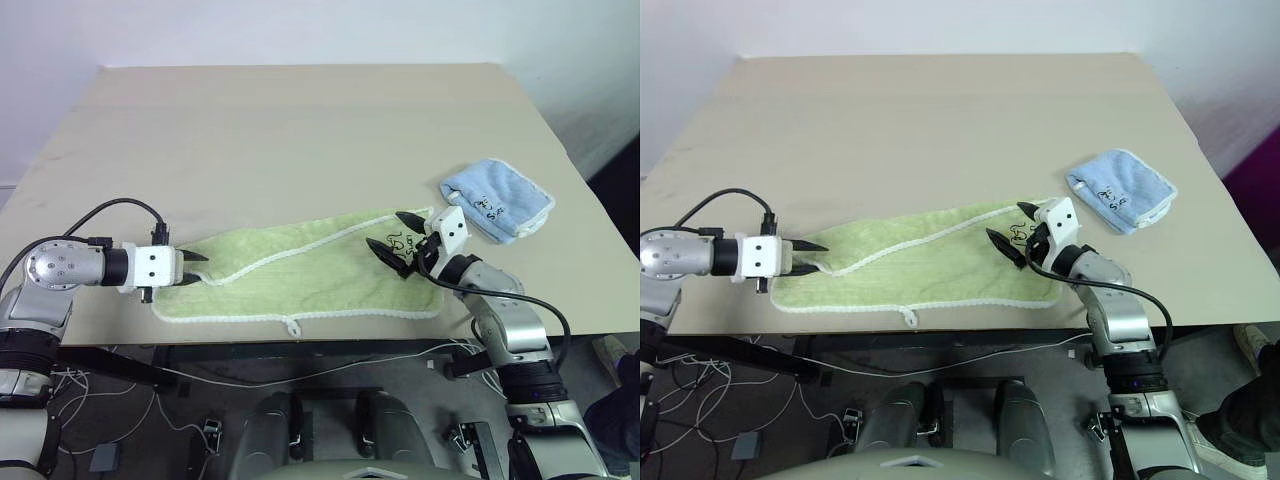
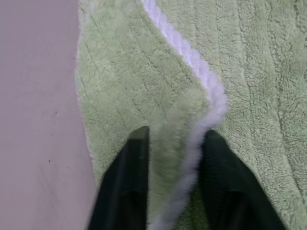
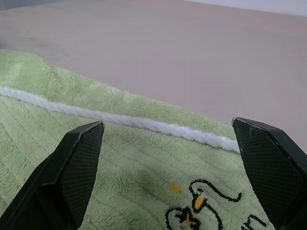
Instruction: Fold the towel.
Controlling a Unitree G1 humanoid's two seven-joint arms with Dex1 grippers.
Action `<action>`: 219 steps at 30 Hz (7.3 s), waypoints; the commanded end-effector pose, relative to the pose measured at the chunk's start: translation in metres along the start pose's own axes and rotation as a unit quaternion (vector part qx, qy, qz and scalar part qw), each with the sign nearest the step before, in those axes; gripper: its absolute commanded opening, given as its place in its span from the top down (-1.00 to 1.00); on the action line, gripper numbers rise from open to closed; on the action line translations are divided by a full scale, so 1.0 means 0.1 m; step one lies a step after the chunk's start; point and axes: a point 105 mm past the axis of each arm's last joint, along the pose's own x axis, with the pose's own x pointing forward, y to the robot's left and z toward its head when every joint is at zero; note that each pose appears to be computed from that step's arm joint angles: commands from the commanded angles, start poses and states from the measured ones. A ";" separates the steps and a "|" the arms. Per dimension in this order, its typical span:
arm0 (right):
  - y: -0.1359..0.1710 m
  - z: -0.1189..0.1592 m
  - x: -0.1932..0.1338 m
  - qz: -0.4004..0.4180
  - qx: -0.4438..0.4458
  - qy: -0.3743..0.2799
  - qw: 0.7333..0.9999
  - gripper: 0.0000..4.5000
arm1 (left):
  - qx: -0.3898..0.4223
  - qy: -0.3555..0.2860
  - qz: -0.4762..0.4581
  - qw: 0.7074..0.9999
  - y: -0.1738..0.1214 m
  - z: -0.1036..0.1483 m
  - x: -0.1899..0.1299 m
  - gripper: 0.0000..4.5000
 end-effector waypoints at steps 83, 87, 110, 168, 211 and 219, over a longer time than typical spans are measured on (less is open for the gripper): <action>-1.14 1.88 -0.22 -0.037 -0.452 -0.036 0.890 0.99 | -0.288 -0.262 0.406 0.827 1.50 0.22 -1.09 1.00; -0.82 1.32 -0.52 0.066 -0.379 0.033 0.922 0.99 | -0.336 -0.261 0.300 0.854 0.88 0.21 -1.01 1.00; -0.61 0.75 -0.56 0.139 -0.288 0.144 0.937 0.99 | -0.465 -0.129 0.203 0.852 -0.04 -0.02 -0.74 1.00; -0.33 0.26 -0.42 -0.113 0.358 0.027 0.927 -0.99 | -0.345 -0.189 0.236 0.888 0.33 0.21 -0.20 -1.00; -0.53 -0.14 -0.08 -0.210 0.582 -0.004 0.786 0.99 | -0.351 -0.229 0.128 0.899 0.00 0.58 0.30 -1.00; -0.99 0.05 -0.41 -0.255 0.535 -0.037 0.804 0.99 | -0.351 -0.227 0.129 0.899 -0.01 0.57 0.30 -1.00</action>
